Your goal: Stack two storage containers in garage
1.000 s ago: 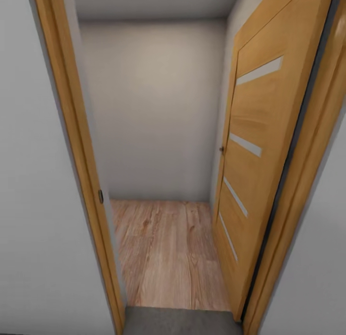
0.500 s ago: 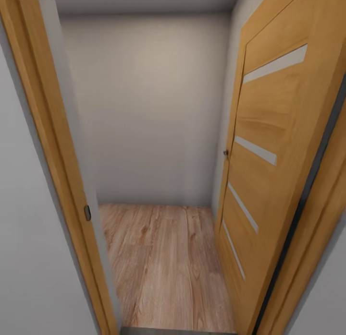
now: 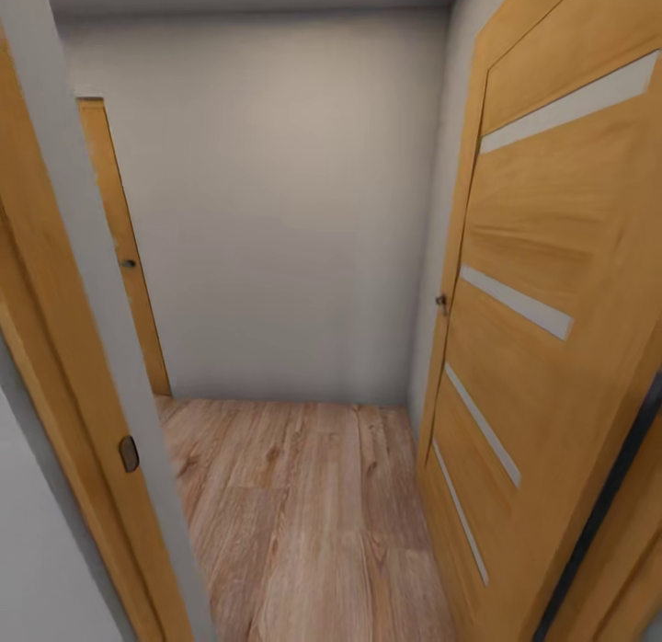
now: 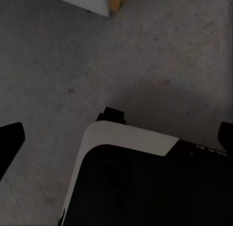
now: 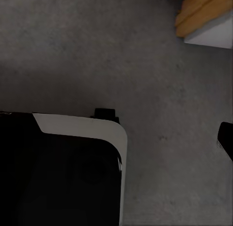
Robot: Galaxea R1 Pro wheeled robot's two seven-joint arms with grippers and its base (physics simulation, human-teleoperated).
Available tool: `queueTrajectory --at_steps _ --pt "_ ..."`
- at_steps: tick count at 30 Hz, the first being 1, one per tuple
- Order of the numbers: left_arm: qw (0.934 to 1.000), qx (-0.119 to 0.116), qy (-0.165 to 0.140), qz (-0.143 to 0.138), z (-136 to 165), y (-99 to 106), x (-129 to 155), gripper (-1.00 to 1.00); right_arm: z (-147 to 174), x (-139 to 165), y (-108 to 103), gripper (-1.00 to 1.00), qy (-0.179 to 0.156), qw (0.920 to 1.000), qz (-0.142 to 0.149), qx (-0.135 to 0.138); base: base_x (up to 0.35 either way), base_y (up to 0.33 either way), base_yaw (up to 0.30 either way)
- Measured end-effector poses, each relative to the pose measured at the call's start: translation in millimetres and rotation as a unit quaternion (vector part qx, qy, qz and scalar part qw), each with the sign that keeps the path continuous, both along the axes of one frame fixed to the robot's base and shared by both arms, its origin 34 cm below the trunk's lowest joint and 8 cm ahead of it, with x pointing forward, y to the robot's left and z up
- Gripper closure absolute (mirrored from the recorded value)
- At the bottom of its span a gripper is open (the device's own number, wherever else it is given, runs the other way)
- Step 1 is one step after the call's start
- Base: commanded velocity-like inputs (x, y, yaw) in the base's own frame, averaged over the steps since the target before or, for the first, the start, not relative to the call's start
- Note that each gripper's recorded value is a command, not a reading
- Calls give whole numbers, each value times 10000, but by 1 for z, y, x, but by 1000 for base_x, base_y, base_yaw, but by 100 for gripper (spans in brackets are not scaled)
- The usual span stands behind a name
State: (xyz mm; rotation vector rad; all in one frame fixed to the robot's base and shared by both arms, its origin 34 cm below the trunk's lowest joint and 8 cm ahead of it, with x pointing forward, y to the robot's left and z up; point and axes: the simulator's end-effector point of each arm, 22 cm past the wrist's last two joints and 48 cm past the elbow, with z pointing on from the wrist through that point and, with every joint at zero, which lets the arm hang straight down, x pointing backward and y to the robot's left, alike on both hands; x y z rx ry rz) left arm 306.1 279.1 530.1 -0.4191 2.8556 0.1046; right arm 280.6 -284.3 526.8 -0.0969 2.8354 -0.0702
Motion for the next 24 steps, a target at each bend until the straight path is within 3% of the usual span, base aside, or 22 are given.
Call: queueTrajectory --at_steps 24 --pt "10000 7 0 1 0 1 0 -100 0 0 -1 -100 -10 10000 16 -10 305 -133 0"
